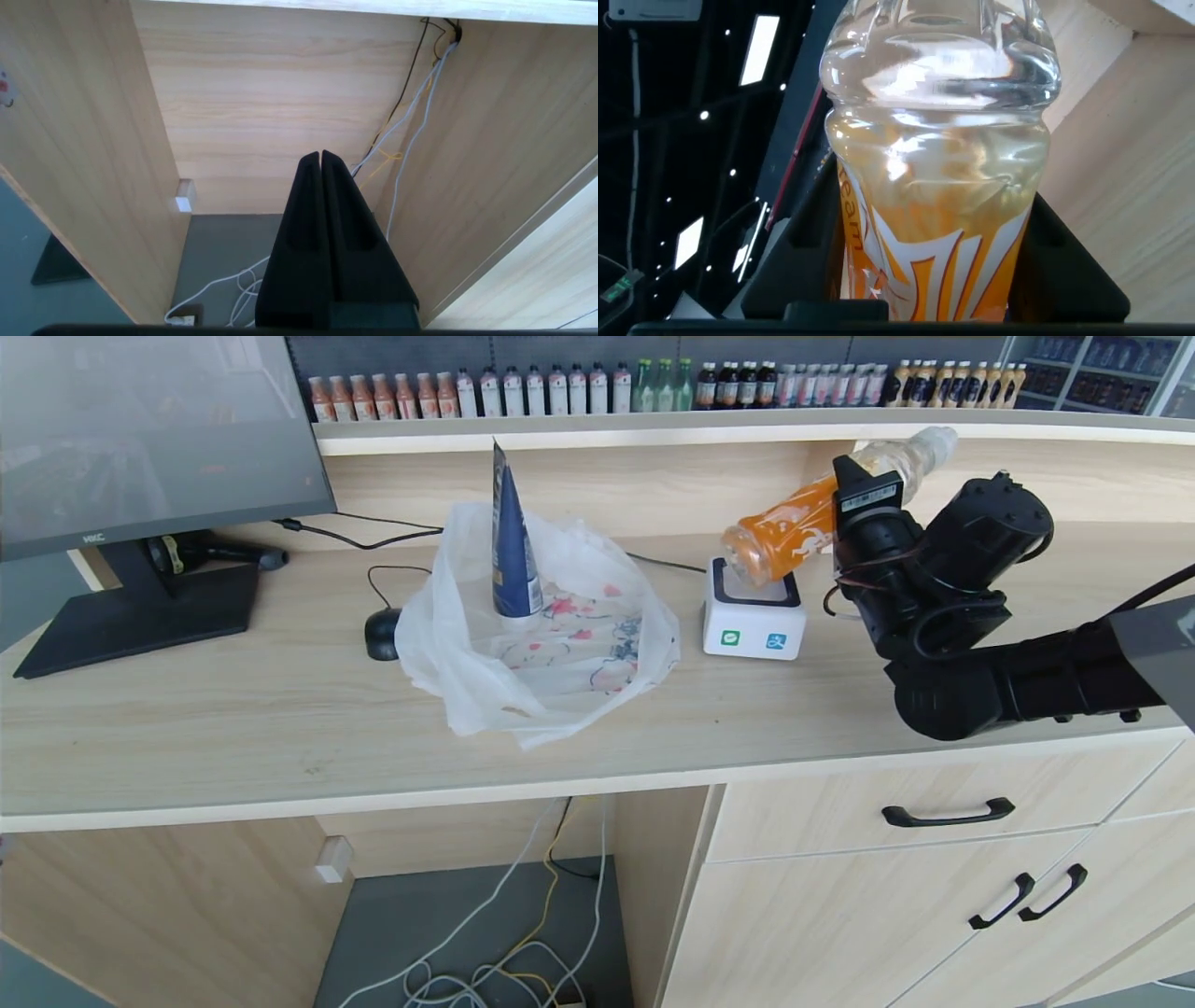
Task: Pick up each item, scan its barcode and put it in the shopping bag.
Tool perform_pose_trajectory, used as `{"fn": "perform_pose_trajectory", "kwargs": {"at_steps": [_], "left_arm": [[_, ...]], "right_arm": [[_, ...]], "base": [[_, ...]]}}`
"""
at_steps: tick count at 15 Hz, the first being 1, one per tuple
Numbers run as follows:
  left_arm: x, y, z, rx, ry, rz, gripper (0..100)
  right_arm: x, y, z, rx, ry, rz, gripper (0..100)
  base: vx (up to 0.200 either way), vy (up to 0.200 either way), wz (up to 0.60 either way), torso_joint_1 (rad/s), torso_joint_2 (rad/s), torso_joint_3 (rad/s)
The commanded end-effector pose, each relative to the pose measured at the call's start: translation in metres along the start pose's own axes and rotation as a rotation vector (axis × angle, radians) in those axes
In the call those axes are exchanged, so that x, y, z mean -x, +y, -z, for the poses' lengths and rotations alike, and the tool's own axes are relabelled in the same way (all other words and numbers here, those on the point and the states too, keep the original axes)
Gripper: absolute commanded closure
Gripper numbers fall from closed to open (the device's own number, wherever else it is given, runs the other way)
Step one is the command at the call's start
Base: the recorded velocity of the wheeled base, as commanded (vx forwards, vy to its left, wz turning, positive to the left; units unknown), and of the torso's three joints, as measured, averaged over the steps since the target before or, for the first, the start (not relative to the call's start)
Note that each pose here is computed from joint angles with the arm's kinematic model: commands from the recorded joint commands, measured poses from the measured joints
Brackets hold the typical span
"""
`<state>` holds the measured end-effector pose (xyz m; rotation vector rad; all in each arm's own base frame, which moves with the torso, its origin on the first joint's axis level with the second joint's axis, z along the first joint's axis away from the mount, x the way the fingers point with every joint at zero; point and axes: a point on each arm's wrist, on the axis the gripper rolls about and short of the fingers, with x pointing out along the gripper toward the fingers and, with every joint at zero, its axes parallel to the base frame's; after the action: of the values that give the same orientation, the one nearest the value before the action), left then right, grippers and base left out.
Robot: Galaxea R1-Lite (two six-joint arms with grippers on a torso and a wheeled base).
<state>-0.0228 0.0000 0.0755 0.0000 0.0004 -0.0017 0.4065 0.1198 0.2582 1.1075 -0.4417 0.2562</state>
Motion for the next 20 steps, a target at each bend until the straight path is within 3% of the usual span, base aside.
{"fn": "perform_pose_trajectory", "kwargs": {"at_steps": [1,16,20], "left_arm": [[0.0,0.0,0.0,0.0,0.0,0.0,100],[0.0,0.0,0.0,0.0,0.0,0.0,100],[0.0,0.0,0.0,0.0,0.0,0.0,100]], "right_arm": [[0.0,0.0,0.0,0.0,0.001,-0.001,100],[0.001,0.003,-0.002,-0.003,-0.003,-0.004,100],[0.007,0.041,-0.016,-0.023,-0.001,-0.036,100]], "base": [[0.0,0.0,0.0,0.0,0.0,0.0],[0.0,0.0,0.0,0.0,0.0,0.0],[0.0,0.0,0.0,0.0,0.0,0.0]]}}
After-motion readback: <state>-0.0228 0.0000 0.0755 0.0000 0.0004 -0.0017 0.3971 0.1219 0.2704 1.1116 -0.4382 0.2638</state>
